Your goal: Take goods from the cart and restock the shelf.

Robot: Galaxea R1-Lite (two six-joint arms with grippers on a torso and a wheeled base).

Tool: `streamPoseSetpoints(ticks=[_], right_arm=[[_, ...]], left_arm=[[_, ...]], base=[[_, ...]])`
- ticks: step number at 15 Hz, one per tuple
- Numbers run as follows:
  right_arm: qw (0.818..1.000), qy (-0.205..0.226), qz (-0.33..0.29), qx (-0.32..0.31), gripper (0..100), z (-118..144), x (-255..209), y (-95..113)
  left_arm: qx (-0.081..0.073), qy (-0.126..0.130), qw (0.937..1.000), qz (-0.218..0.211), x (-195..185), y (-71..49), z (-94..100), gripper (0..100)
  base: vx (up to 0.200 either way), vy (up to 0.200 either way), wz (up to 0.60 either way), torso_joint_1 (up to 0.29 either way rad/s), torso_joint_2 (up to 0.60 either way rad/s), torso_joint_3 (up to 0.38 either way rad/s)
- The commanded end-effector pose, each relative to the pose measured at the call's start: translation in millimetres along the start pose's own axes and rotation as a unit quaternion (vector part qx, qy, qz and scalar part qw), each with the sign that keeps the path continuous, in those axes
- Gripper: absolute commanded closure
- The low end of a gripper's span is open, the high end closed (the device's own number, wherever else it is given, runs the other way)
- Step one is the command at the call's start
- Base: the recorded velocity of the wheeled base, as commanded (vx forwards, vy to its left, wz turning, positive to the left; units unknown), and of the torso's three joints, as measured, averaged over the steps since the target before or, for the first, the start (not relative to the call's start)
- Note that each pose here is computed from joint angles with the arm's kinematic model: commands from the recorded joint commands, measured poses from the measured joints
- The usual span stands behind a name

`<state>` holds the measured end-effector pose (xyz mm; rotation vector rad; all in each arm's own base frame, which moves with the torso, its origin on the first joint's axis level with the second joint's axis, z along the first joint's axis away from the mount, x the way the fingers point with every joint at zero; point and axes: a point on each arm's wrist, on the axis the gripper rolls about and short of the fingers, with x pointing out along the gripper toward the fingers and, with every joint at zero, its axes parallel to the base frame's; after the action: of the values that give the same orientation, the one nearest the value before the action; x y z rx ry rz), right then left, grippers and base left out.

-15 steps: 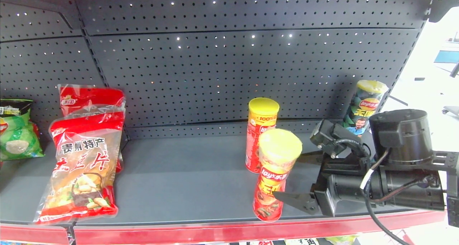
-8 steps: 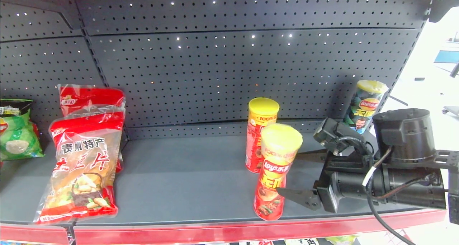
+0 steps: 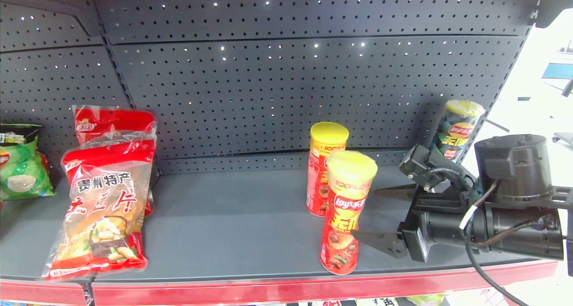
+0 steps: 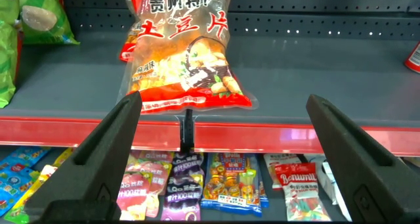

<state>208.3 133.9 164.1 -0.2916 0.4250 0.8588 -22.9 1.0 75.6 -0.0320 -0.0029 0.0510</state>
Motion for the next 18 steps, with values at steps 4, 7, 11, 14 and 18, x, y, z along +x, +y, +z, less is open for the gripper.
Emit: streamPoseSetpoints(ticks=[4,7,11,14,18], right_arm=[[1.000,-0.002,-0.006,-0.001,0,-5,-10,0],[1.000,0.000,-0.005,-0.005,0,-9,-14,2],[1.000,-0.002,-0.007,-0.005,0,-8,-17,2],[1.000,-0.001,-0.006,-0.005,0,-8,-16,2],[1.000,0.000,-0.007,-0.004,0,-9,-15,2]], left_arm=[[0.000,0.000,1.0000,0.001,0,0.0,0.0,0],[0.000,0.000,1.0000,0.001,0,0.0,0.0,0],[0.000,0.000,1.0000,0.001,0,0.0,0.0,0],[0.000,0.000,1.0000,0.001,0,0.0,0.0,0],[0.000,0.000,1.0000,0.001,0,0.0,0.0,0]], base=[[0.000,0.000,0.00,0.000,0.00,0.000],[0.000,0.000,0.00,0.000,0.00,0.000],[0.000,0.000,0.00,0.000,0.00,0.000],[0.000,0.000,0.00,0.000,0.00,0.000],[0.000,0.000,0.00,0.000,0.00,0.000]])
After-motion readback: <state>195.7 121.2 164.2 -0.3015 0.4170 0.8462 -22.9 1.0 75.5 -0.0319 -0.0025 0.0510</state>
